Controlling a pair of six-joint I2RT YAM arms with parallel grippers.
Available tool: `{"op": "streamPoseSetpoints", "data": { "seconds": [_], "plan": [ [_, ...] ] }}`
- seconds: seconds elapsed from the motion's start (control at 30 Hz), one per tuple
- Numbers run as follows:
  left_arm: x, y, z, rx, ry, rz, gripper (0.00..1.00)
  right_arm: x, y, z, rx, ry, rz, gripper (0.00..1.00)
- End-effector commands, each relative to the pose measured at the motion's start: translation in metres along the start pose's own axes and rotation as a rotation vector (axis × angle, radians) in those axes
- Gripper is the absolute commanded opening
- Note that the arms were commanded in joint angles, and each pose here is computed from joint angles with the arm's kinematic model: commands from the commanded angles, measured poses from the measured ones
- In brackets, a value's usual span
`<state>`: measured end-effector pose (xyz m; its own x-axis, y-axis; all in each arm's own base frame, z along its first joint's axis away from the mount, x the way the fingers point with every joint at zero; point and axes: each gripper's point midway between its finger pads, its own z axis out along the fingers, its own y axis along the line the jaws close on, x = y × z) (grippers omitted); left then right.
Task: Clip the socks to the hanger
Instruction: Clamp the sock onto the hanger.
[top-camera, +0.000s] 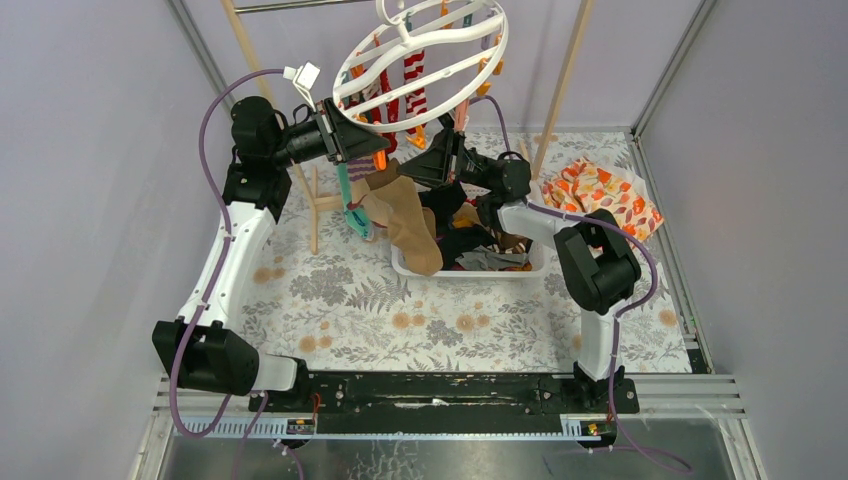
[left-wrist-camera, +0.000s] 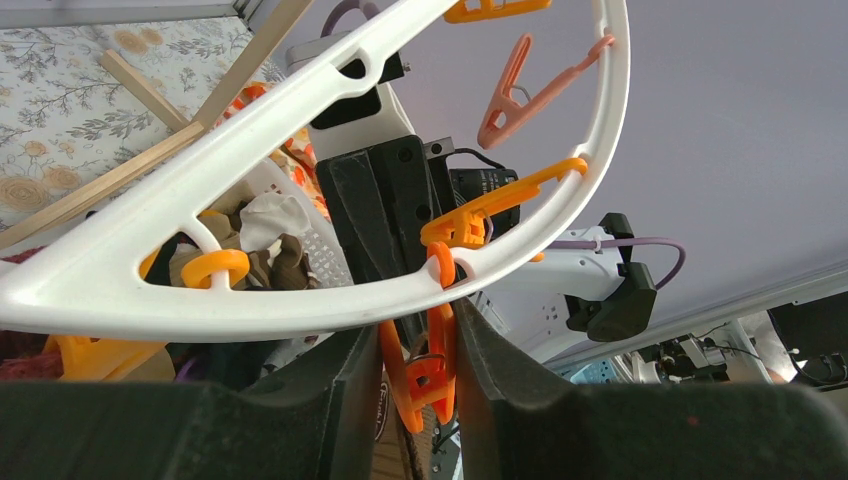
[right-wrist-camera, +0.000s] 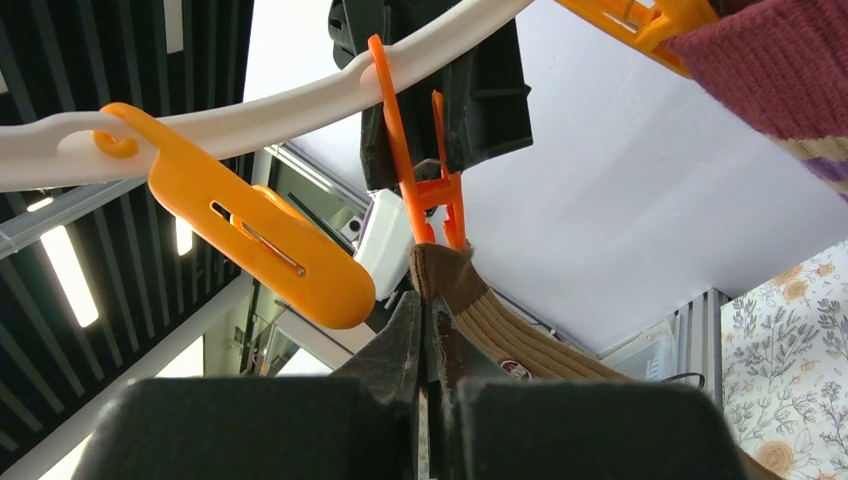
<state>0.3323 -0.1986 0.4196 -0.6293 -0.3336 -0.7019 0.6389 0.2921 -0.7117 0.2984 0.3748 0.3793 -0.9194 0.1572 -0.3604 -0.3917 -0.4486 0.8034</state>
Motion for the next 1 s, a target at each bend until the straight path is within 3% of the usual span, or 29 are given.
{"op": "streamPoseSetpoints", "data": {
  "seconds": [0.0, 0.97],
  "plan": [
    [-0.004, -0.031, -0.007, 0.087, 0.010, 0.097, 0.00, 0.020, 0.049, 0.004, -0.118, 0.078, -0.163, 0.00],
    [-0.001, -0.033, -0.007, 0.114, 0.013, 0.092, 0.00, 0.001, 0.043, 0.009, -0.140, -0.005, -0.139, 0.00]
  ]
}}
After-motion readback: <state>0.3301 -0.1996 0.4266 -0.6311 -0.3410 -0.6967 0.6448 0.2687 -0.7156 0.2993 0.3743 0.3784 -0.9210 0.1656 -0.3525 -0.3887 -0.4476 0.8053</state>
